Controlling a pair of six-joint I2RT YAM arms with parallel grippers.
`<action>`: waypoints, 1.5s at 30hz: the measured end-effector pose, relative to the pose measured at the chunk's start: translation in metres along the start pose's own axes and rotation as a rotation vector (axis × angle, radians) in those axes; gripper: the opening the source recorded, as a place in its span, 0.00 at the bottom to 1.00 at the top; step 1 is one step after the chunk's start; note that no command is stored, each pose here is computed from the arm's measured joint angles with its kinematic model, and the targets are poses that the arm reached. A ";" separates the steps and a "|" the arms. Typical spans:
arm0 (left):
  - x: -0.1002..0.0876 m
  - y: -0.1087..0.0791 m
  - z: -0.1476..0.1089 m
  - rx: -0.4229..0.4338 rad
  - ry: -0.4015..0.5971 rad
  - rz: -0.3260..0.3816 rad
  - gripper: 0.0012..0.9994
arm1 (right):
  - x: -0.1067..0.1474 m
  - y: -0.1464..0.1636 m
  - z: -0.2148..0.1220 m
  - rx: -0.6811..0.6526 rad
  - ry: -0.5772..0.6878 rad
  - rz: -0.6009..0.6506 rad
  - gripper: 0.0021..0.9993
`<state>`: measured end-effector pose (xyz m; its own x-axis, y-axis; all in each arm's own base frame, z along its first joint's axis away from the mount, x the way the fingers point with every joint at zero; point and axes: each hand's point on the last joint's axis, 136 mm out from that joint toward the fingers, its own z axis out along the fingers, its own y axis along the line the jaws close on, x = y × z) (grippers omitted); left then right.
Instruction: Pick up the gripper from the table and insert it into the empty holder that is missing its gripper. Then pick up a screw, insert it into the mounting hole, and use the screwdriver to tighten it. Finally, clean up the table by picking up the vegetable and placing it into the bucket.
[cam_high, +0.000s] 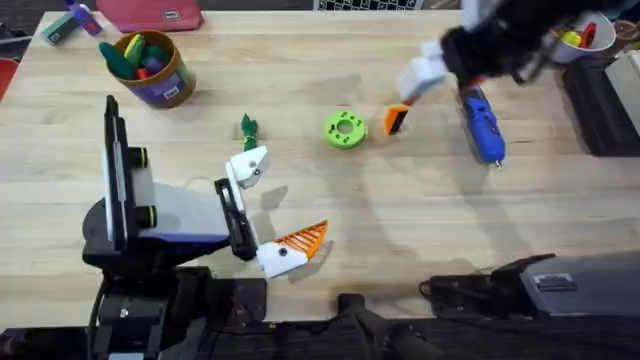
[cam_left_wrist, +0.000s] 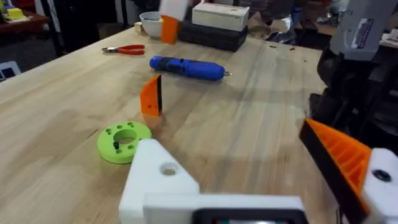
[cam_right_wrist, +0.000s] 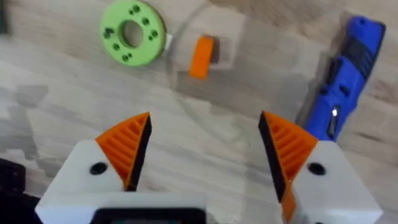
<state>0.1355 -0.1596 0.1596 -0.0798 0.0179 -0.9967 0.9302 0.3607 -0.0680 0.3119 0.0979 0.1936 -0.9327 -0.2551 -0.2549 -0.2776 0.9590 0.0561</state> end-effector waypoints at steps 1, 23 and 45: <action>0.000 0.000 0.000 0.000 0.000 -0.001 0.99 | -0.007 0.003 0.003 -0.003 0.003 -0.010 0.99; 0.000 0.000 0.000 0.001 0.000 0.000 0.99 | -0.015 0.009 0.083 0.009 0.224 0.068 0.93; 0.000 0.000 0.000 0.001 0.000 0.000 0.99 | -0.016 0.005 0.107 0.076 0.254 0.150 0.84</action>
<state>0.1353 -0.1597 0.1596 -0.0801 0.0178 -0.9966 0.9306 0.3596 -0.0684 0.3504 0.1201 0.0944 -0.9923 -0.1237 0.0006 -0.1237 0.9923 -0.0001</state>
